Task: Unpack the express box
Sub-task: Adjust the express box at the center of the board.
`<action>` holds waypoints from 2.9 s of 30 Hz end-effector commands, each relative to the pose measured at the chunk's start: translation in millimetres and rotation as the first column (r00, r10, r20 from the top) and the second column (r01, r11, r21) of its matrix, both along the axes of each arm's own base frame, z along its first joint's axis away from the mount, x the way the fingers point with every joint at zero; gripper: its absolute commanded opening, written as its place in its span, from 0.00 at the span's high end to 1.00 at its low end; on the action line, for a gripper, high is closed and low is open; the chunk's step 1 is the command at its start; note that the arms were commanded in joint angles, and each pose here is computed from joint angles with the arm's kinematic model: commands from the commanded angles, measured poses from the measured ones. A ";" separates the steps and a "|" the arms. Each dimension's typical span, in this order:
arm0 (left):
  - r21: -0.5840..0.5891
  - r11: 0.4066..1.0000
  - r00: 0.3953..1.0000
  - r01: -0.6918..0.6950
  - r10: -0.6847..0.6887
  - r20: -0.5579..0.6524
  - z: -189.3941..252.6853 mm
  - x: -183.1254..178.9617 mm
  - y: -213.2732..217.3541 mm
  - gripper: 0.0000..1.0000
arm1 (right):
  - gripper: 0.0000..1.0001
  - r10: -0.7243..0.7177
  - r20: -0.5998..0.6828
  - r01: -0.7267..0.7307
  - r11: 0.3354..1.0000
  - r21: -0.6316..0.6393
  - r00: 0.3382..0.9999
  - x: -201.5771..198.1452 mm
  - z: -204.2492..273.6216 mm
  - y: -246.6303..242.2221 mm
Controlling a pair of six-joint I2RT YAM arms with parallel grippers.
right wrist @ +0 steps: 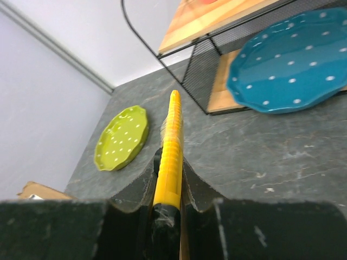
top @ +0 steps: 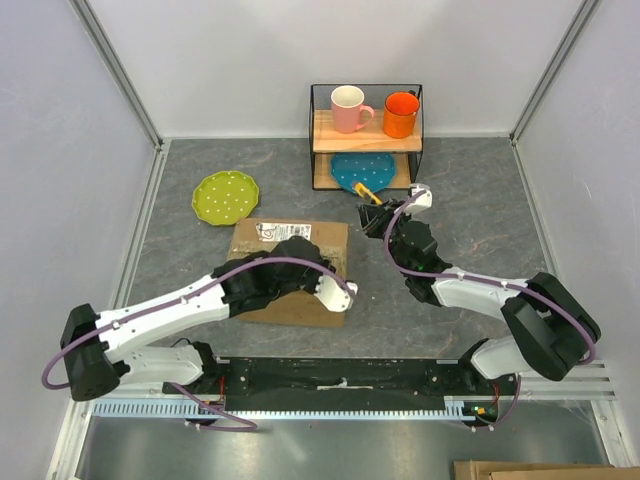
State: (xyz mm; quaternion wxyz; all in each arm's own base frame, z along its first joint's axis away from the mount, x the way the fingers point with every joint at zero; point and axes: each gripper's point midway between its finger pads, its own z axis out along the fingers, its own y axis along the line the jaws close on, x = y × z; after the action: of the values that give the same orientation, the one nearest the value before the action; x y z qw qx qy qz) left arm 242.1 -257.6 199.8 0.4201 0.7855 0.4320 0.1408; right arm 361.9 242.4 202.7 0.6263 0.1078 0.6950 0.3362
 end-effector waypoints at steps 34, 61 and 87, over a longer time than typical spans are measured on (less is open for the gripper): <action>-0.167 0.935 0.927 0.312 -0.261 0.268 45.9 -55.3 10.0 0.98 | 1.00 0.562 0.063 -0.539 0.815 -0.214 0.825 -179.9 43.8 -16.6; -0.347 0.890 0.954 0.297 -0.296 0.058 51.1 -92.1 19.9 0.98 | 1.00 0.787 -0.262 -0.695 0.272 -0.666 0.559 -248.8 53.7 24.5; -0.399 0.864 0.945 0.307 -0.327 0.019 53.3 -102.6 17.2 0.98 | 1.00 0.800 -0.191 -0.603 0.248 -0.758 0.568 -271.3 63.0 50.6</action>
State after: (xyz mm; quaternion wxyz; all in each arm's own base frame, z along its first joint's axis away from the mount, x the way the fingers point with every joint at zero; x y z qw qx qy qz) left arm 146.1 -226.6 207.9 0.5091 0.7903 0.3411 -0.0019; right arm 90.5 286.1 243.6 0.4295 -0.5449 0.6756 0.2494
